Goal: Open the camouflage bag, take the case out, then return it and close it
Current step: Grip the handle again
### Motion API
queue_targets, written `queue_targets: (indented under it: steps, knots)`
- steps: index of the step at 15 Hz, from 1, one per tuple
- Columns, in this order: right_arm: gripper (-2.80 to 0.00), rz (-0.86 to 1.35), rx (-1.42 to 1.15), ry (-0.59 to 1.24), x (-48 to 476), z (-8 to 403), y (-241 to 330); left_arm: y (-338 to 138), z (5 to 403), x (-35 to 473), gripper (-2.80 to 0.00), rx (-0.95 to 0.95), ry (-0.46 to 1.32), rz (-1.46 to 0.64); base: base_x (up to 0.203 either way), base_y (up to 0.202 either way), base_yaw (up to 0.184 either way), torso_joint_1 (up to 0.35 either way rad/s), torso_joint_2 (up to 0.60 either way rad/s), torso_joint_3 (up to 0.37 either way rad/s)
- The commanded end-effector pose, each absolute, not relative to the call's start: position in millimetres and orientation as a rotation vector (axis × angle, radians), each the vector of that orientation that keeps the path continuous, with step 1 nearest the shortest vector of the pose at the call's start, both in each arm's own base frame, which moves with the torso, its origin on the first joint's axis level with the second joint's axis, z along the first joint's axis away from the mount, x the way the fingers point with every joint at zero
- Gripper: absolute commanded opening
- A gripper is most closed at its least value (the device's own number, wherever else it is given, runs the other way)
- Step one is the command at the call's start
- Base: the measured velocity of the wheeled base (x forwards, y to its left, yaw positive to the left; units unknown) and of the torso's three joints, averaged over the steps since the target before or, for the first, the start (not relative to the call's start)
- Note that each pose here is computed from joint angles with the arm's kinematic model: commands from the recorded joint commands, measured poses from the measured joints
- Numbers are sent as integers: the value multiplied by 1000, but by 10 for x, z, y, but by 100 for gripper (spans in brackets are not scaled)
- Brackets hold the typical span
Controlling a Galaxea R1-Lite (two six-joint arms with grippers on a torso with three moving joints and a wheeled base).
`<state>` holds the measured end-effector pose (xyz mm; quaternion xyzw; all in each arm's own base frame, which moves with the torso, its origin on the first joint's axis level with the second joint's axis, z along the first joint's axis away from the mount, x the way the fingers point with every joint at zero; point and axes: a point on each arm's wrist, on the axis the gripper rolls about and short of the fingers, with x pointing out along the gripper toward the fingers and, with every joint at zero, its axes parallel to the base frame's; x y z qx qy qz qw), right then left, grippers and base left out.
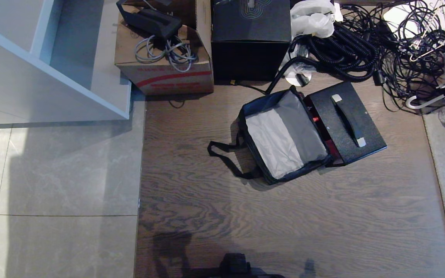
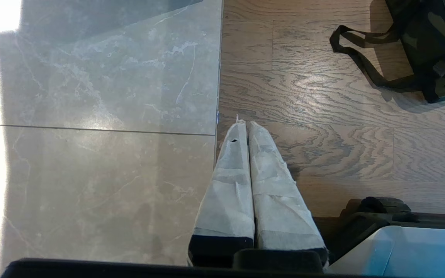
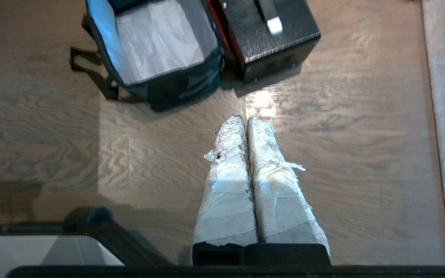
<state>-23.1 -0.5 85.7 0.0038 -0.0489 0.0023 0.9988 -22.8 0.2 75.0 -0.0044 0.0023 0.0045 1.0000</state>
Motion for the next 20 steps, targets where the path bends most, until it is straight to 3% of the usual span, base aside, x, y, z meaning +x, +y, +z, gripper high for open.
queue_targets:
  steps: [1, 15, 20]
  knots:
    - [-280, 5, 7, -57, -199, 746, -5, 2, 750, -228, -280, -9, 5, 9, 0, 0, 0, 0, 0, 0]
    - [-280, 5, 7, -87, -201, 777, -5, 2, 751, -228, -280, -9, 4, 9, 0, 0, 0, 0, 0, 0]
    - [-280, 4, 7, -87, -201, 777, -5, 2, 750, -228, -280, -9, 5, 9, 96, 0, 0, 1, 0, 1]
